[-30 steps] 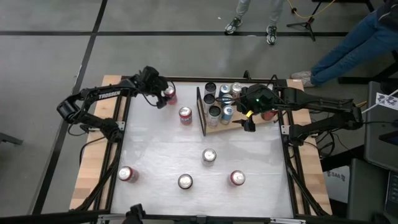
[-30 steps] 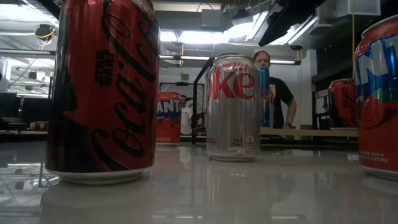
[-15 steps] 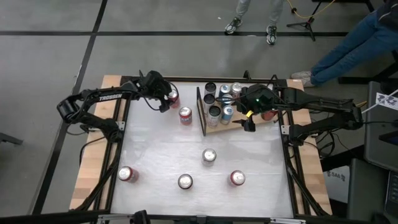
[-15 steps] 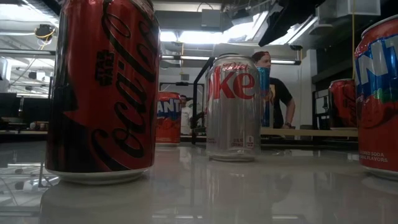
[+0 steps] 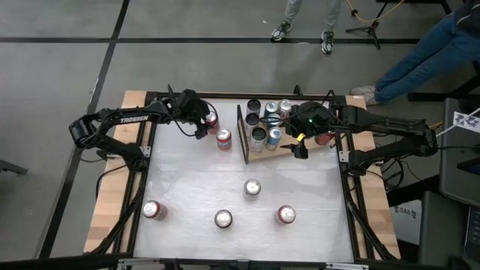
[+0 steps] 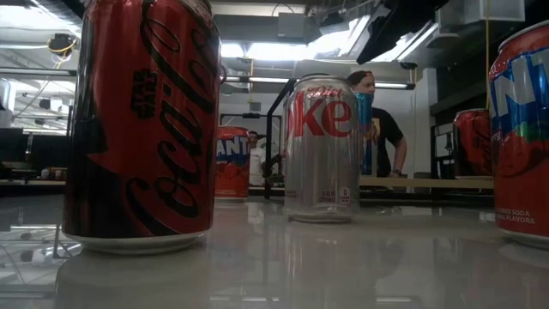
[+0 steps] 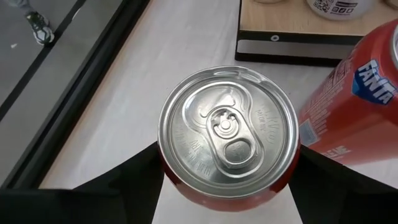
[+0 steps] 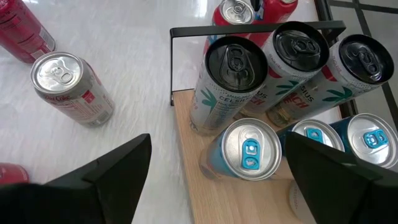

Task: Place canned beverage on shelf
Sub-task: Put the orange can on the shelf

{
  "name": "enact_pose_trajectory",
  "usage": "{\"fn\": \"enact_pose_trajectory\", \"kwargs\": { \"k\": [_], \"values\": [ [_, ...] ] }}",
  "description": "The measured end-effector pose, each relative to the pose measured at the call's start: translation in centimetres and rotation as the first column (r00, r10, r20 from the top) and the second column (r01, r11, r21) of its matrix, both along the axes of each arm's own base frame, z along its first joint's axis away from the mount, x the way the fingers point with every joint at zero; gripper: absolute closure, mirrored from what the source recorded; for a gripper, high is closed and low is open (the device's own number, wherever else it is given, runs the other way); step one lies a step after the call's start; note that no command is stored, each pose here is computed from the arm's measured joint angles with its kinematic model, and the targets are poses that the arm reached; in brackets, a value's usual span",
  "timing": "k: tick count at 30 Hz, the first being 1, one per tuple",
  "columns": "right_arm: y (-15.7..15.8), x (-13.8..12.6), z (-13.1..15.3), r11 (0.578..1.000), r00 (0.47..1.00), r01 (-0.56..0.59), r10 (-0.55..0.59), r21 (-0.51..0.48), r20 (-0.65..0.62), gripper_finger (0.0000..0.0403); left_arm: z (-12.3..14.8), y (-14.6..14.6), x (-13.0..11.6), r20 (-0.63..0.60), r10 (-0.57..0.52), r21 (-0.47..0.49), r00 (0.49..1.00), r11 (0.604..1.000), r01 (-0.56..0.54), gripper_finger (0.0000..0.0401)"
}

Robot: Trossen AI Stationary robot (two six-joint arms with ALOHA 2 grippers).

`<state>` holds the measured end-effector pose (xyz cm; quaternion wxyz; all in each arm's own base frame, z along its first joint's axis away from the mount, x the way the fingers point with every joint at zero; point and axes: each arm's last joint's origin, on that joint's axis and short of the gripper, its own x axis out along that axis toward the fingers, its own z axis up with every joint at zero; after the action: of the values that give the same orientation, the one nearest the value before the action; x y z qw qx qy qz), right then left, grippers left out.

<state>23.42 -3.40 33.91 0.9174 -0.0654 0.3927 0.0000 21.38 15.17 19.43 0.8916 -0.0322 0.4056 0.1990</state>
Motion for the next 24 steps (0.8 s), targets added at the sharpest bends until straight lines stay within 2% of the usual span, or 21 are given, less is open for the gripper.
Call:
{"fn": "enact_pose_trajectory", "kwargs": {
  "k": [6, 14, 24],
  "values": [
    [0.0, 0.0, 0.0, 1.000, 1.000, 0.000, 0.000, 0.000, 0.000, 0.0045, 0.0, -0.5, 0.4, -0.011, 0.030, 0.017, 0.999, 0.999, -0.030, 0.0125],
    [0.0, 0.0, 0.0, 1.000, 1.000, 0.000, 0.000, 0.000, 0.000, 0.0045, 0.2, -1.6, 0.8, -0.002, 0.014, 0.010, 1.000, 1.000, -0.014, 0.0125],
    [0.0, 0.0, 0.0, 1.000, 1.000, 0.000, 0.000, 0.000, 0.000, 0.0045, 2.5, -3.0, 0.1, 0.068, 0.027, 0.044, 0.997, 0.999, -0.030, 0.0125]
  ]
}}
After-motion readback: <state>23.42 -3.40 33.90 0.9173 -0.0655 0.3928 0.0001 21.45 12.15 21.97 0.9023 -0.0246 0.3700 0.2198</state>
